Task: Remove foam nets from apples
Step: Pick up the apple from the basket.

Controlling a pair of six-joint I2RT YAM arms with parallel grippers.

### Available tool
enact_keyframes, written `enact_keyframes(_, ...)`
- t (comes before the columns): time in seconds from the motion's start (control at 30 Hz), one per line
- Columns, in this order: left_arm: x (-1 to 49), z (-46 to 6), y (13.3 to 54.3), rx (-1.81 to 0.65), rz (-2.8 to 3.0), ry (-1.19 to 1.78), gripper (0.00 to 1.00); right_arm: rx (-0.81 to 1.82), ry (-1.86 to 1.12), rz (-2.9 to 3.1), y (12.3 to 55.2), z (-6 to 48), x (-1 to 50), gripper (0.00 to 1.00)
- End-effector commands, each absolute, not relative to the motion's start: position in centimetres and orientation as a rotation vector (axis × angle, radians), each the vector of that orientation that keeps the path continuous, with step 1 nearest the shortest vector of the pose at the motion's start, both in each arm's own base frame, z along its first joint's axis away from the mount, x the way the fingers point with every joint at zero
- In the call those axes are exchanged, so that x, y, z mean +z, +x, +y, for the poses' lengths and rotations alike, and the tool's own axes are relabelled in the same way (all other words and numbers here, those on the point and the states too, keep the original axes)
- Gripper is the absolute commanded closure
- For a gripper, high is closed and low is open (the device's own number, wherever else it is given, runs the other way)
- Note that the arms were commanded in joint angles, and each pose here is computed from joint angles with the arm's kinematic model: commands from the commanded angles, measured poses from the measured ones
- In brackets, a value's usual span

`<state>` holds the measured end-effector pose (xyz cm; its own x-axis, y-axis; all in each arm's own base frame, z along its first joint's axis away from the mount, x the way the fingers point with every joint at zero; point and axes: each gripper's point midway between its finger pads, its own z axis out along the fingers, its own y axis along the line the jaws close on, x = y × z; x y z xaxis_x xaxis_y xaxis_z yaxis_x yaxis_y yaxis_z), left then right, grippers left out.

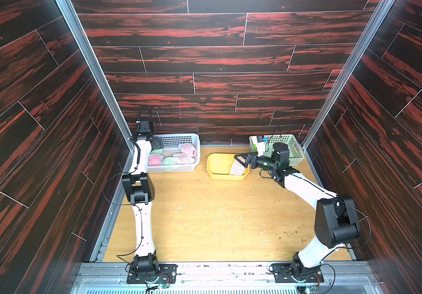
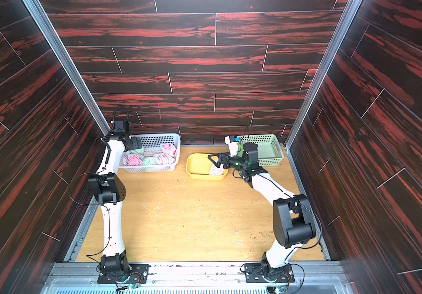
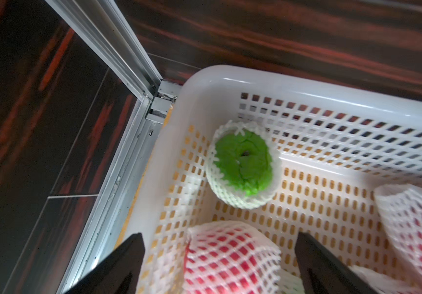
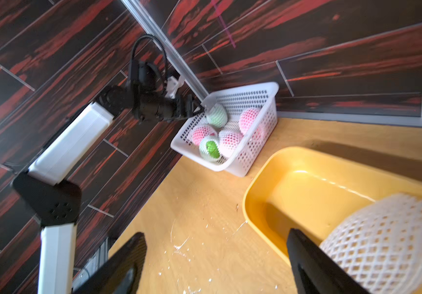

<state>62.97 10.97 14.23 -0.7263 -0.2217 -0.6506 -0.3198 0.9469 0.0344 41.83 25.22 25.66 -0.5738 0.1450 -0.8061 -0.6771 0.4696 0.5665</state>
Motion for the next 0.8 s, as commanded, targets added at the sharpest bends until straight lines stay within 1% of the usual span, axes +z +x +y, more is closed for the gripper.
enact_keyframes(0.0,14.0,10.6,63.0,0.186,2.428,-0.346,0.04,1.223,-0.533,1.726,39.5,25.7,29.2,0.1)
enact_keyframes(0.2,13.2,10.6,63.8,0.144,2.415,-0.35,0.04,1.241,-0.567,1.745,38.0,26.5,27.9,0.1)
enact_keyframes(0.47,11.6,10.8,64.9,0.148,2.399,-0.344,0.04,1.281,-0.574,1.721,38.1,27.3,28.0,0.1)
enact_keyframes(0.6,11.3,10.4,65.5,0.112,2.385,-0.335,0.08,1.288,-0.579,1.725,38.2,27.5,27.9,0.1)
enact_keyframes(0.77,11.1,10.6,66.3,0.111,2.356,-0.342,0.08,1.298,-0.576,1.724,38.2,27.5,27.6,0.1)
